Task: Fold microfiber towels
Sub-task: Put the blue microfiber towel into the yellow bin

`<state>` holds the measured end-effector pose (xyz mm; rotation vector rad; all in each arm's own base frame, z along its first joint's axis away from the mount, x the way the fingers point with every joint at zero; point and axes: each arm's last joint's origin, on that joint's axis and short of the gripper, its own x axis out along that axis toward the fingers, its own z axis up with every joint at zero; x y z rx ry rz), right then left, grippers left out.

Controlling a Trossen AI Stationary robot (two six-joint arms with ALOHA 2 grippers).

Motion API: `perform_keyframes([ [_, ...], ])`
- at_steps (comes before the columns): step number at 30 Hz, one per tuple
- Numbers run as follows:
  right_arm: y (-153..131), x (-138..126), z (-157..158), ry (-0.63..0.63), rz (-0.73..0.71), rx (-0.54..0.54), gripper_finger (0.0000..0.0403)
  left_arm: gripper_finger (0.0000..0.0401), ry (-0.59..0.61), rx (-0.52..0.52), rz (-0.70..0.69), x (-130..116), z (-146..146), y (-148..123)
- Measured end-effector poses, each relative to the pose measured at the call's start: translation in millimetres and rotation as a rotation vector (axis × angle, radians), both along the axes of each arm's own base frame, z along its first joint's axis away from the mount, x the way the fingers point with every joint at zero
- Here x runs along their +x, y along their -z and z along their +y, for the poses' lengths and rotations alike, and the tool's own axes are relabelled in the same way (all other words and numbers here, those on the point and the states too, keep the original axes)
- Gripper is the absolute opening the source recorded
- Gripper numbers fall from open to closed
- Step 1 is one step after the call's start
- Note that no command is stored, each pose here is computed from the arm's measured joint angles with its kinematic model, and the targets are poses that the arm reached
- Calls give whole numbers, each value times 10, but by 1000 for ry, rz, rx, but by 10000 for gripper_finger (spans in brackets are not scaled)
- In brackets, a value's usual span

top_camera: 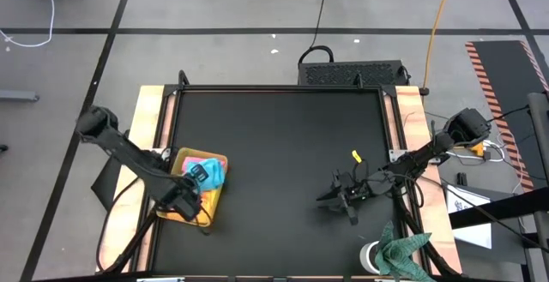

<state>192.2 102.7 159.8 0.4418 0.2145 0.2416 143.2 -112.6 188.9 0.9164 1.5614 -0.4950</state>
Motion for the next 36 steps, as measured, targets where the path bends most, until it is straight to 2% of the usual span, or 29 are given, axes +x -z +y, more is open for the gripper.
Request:
perform_keyframes([
  [3,0,0,0,0,0,-1,118,99,-37,27,49,70,21,66],
  [7,0,0,-1,-1,-1,-4,118,153,-145,47,59,173,86,-48],
  [13,-4,3,1,0,-2,0,118,218,-503,128,143,146,251,-410],
  [16,-5,3,1,0,-3,-1,118,232,-573,40,66,135,271,-507],
  [18,-12,4,2,-1,-9,2,118,233,-616,28,20,116,294,-561],
  [20,-18,5,2,-1,-15,5,118,228,-693,72,-10,80,324,-599],
  [22,-21,4,2,-1,-17,5,118,217,-804,59,-96,63,345,-658],
  [25,-26,5,3,-4,-26,-7,118,188,-914,-80,-277,129,334,-708],
  [28,-27,5,3,-5,-29,-11,118,142,-969,-212,-459,220,347,-697],
  [34,-30,3,9,-10,-33,-14,118,44,-1048,-240,-627,330,481,-393],
  [36,-31,1,13,-13,-34,-16,118,16,-1046,-287,-654,374,489,-261],
])
